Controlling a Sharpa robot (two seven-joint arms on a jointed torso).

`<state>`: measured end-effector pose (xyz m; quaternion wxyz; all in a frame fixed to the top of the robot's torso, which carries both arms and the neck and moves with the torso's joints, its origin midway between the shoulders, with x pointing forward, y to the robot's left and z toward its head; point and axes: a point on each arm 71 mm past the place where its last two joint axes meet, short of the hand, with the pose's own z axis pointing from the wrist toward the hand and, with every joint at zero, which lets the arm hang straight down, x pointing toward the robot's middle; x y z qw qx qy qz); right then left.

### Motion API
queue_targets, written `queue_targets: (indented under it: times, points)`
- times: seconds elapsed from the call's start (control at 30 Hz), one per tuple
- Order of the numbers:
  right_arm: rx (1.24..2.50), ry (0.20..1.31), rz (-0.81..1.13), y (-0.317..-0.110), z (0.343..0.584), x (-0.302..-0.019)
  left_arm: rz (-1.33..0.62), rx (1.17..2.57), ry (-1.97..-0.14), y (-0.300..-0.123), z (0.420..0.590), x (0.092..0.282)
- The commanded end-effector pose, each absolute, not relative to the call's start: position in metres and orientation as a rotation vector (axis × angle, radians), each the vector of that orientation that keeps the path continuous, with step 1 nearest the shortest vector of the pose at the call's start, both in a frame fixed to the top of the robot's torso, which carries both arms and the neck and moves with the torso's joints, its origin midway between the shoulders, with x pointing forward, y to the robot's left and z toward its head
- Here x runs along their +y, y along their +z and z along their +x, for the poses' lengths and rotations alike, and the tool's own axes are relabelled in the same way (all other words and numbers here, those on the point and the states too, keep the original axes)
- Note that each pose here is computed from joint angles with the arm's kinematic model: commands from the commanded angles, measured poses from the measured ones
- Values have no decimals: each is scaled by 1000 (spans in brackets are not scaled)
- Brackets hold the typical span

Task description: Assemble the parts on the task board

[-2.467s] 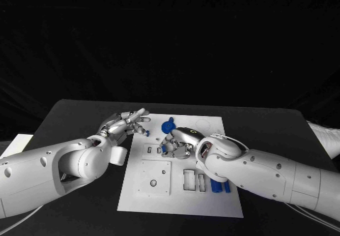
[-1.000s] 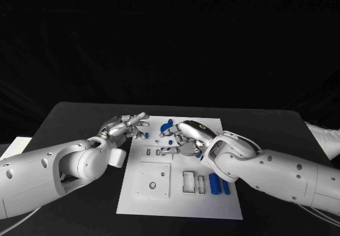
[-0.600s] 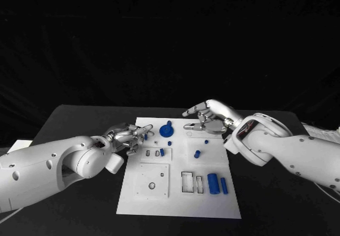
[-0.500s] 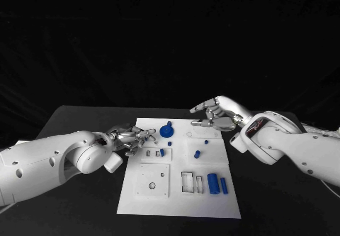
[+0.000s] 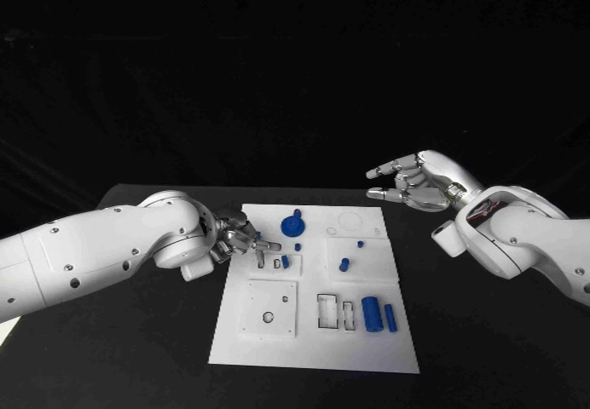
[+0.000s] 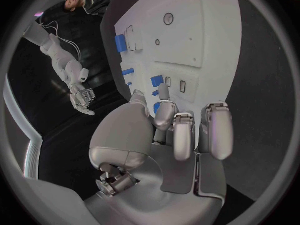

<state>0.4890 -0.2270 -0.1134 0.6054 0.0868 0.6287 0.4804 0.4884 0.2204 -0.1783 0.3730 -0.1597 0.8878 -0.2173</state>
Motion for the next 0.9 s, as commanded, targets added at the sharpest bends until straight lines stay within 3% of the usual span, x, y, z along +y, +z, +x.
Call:
queue_targets:
  times: [0.03, 0.5, 0.9]
  points:
    - [1452, 1121, 230, -113, 491, -230, -359, 2289, -386, -173, 492, 217]
    - [1453, 1099, 250, -115, 497, -235, -335, 2315, -265, -165, 509, 180]
    - [1453, 1087, 257, -116, 499, -238, -260, 2387, -185, -171, 516, 169]
